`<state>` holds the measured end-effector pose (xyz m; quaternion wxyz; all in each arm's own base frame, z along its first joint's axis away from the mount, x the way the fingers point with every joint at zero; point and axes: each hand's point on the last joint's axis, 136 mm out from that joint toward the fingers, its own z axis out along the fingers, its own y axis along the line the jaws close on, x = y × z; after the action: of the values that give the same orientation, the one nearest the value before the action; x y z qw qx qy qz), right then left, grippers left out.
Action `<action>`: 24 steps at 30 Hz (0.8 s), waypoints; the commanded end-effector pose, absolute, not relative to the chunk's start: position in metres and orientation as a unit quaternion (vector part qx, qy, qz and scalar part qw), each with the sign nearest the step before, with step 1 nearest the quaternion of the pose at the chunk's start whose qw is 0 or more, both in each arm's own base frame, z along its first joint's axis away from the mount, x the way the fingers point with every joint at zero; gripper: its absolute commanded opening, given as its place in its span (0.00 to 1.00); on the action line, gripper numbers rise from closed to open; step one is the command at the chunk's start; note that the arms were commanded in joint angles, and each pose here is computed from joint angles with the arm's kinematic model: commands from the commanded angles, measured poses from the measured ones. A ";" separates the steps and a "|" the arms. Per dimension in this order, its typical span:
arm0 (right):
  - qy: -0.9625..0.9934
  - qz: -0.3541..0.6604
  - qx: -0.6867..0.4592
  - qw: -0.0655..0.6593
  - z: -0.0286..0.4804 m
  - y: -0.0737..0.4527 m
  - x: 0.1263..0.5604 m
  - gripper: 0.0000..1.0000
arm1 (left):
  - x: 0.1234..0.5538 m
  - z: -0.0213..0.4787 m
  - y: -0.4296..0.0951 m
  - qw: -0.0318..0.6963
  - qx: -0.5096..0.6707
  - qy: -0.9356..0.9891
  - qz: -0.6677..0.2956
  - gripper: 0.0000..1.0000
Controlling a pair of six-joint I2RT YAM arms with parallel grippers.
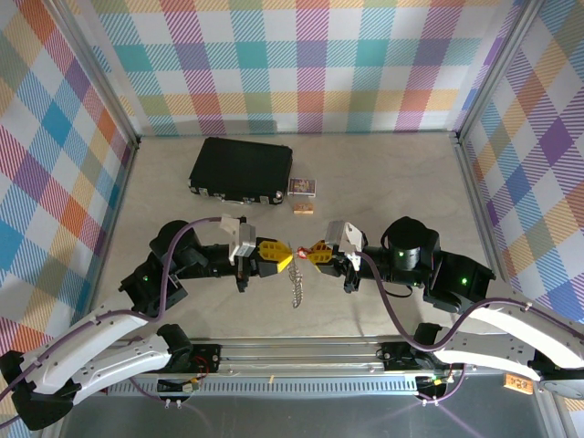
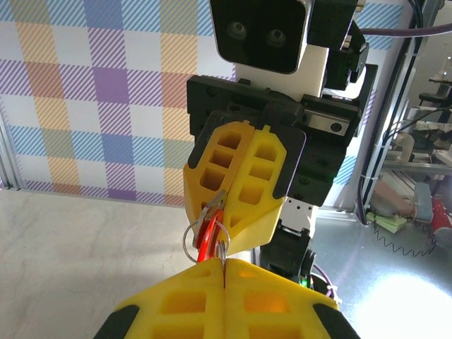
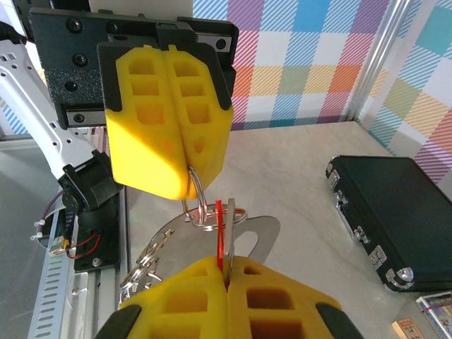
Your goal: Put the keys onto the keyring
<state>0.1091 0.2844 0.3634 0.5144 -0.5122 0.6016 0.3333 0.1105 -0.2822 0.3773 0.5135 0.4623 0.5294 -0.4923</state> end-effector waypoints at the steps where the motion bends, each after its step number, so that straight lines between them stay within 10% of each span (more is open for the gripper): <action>1: 0.578 0.343 -0.518 0.529 0.376 0.287 0.104 0.00 | 0.106 0.396 -0.283 0.524 0.468 0.508 -0.498 0.00; 24: 0.613 0.284 -0.505 0.537 0.369 0.280 0.125 0.00 | 0.115 0.355 -0.287 0.480 0.479 0.566 -0.469 0.00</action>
<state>0.1207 0.2830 0.3485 0.5094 -0.5145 0.6234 0.2951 0.1176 -0.2891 0.3533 0.4711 0.4754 0.5731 -0.4729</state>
